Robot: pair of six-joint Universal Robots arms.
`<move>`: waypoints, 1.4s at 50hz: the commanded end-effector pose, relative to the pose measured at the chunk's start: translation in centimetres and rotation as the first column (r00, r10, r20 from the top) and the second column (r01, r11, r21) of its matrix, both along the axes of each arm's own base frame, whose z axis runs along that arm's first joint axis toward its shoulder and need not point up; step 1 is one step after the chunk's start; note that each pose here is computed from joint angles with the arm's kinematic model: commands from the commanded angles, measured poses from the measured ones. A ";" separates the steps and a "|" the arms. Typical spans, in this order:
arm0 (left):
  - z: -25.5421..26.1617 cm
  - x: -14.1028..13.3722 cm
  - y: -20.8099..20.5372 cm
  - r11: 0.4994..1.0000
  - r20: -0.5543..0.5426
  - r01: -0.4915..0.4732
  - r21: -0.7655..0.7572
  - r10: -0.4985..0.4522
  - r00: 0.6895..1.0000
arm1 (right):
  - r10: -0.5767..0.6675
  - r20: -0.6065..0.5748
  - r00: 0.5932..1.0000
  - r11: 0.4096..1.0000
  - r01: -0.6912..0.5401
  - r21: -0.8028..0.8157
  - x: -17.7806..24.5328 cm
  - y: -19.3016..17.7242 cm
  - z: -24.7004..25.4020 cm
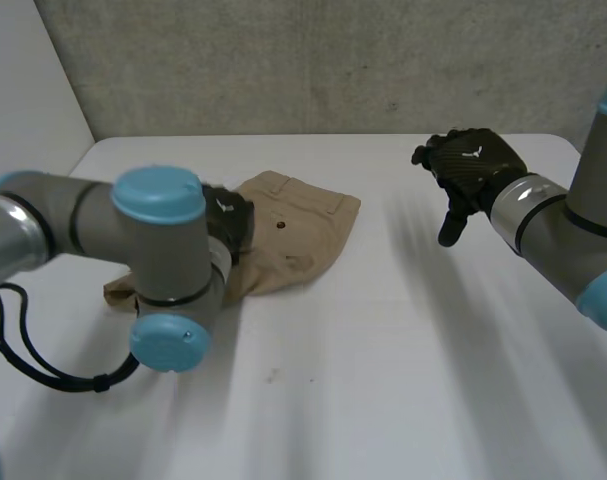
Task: Fold the shorts.
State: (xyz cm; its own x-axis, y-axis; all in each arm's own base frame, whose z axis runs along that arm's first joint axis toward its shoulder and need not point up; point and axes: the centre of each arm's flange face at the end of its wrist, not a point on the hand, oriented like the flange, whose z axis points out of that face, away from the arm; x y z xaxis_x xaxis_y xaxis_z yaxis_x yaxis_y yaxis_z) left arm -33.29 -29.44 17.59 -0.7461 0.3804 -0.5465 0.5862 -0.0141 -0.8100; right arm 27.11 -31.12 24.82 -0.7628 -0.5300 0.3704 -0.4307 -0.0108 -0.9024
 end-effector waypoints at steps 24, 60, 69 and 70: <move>16.1 3.8 12.7 0.963 -0.217 0.056 -0.264 -0.116 0.969 | 0.034 0.388 0.921 0.987 -0.093 0.133 9.9 -0.6 -6.6; 23.6 7.6 10.4 0.888 -0.474 -0.151 -0.434 -0.082 0.877 | 0.284 0.400 0.871 0.925 -0.140 -0.352 1.4 5.5 17.5; 25.3 9.0 13.9 0.896 -0.537 -0.128 -0.425 -0.135 0.833 | 0.246 0.279 0.928 0.926 -0.141 -0.350 0.0 8.4 18.8; 25.2 9.1 14.1 0.900 -0.535 -0.125 -0.418 -0.133 0.835 | 0.243 0.269 0.932 0.926 -0.140 -0.350 -0.1 8.5 18.8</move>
